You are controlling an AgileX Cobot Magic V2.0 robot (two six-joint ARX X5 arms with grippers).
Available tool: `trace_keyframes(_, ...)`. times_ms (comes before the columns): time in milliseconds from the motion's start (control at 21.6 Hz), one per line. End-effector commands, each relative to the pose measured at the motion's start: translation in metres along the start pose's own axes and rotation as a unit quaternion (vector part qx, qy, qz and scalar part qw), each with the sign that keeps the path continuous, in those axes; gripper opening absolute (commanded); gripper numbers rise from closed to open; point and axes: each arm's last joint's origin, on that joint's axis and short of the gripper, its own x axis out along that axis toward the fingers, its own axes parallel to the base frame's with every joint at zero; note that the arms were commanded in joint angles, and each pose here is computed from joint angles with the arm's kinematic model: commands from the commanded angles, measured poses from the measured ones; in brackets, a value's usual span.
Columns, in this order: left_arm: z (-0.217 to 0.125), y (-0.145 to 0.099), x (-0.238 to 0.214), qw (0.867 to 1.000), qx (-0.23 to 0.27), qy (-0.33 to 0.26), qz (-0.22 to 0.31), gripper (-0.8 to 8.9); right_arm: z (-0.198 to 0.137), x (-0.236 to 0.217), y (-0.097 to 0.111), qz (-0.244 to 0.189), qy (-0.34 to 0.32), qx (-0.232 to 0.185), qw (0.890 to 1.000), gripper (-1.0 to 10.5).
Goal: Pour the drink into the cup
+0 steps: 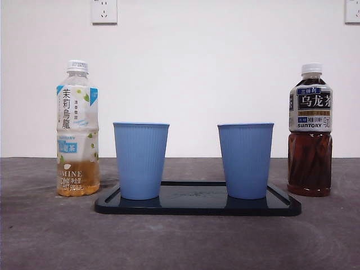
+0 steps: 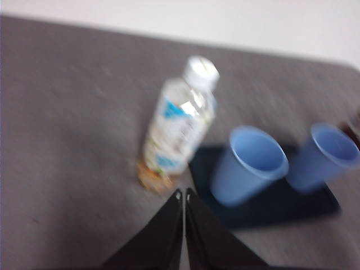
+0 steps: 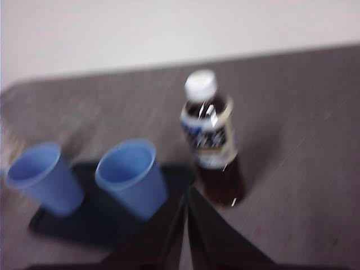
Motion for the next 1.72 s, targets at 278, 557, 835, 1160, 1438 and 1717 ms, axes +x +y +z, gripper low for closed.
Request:
trace_keyframes(278,-0.002,-0.001,0.009,0.995,0.023,0.079,-0.058,0.09,0.000,0.005,0.002,0.033,0.100,-0.023,0.994,0.1)
trace_keyframes(557,-0.002,-0.002,0.009,0.995,0.029,0.078,-0.060,0.22,-0.001,0.005,0.003,0.037,0.109,-0.024,0.993,0.1)
trace_keyframes(835,-0.002,-0.002,0.009,0.995,0.029,0.078,-0.060,4.98,-0.001,0.006,0.002,0.020,0.107,-0.018,0.994,4.2)
trace_keyframes(1160,-0.001,-0.002,0.009,0.995,0.031,0.075,-0.060,4.98,0.003,0.009,0.002,0.021,0.086,0.005,0.996,4.2)
trace_keyframes(1438,-0.001,-0.002,0.009,0.995,0.031,0.075,-0.060,4.98,-0.018,0.048,-0.008,0.048,0.045,0.071,0.995,4.2)
trace_keyframes(1717,-0.001,-0.002,0.009,0.995,0.031,0.075,-0.060,4.98,-0.053,0.093,-0.009,0.027,0.014,0.067,0.997,4.3)
